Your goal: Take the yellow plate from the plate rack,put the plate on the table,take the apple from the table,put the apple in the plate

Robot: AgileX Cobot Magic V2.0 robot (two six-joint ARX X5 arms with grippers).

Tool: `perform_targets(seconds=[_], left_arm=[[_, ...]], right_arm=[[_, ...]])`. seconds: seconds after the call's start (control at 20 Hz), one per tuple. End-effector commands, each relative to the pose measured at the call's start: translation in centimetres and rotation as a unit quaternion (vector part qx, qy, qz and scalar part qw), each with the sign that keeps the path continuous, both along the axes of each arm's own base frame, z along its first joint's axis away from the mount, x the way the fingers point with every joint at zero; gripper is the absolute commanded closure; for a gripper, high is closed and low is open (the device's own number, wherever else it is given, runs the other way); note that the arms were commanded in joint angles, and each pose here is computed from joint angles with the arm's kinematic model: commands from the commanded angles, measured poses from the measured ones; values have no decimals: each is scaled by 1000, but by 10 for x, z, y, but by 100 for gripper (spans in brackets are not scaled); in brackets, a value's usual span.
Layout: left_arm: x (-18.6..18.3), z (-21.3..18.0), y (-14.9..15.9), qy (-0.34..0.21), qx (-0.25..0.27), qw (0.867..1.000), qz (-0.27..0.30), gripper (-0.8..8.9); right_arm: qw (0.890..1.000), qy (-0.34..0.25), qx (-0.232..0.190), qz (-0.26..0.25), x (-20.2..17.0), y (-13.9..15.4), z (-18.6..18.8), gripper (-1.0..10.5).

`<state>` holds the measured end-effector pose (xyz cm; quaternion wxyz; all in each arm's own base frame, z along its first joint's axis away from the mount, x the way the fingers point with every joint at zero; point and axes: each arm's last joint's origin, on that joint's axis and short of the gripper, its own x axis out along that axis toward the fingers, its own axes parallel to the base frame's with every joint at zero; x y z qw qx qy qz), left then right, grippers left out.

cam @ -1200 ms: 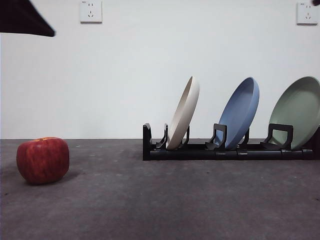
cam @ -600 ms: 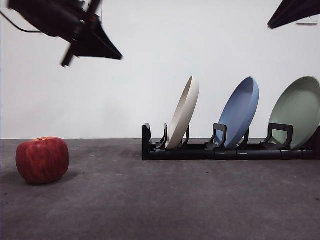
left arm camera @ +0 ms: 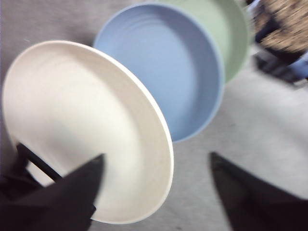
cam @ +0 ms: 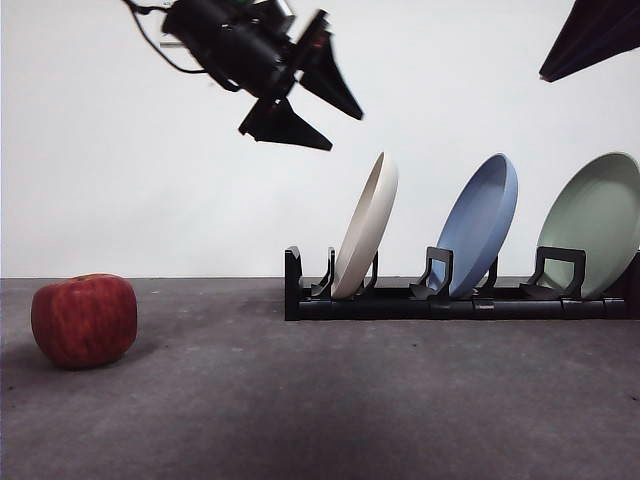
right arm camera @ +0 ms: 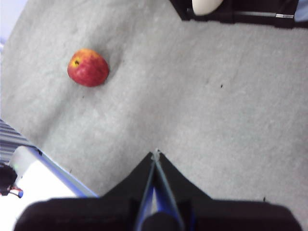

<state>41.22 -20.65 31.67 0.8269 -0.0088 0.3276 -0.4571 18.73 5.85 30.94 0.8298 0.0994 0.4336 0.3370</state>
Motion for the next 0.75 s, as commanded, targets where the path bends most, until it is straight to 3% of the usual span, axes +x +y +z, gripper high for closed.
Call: perform_targets(seconds=[0.05,0.55,0.65,0.75], left_arm=[[0,-10,-13,-21,27,999,-11,147],[9,-48,-45,-18,38,999,-15,176],[11,-53,-47,-17,40,999,-13,371],[12,-58,-48,-13,42,999,-13,420]], right_arm=[[1000,-5,-3,5,0,0,1,948],[1000,-3,-4,5,0,0,1,948],[1000,-3,-4,5,0,0,1,948],[1000,-4,-4,6,0,0,1,948]])
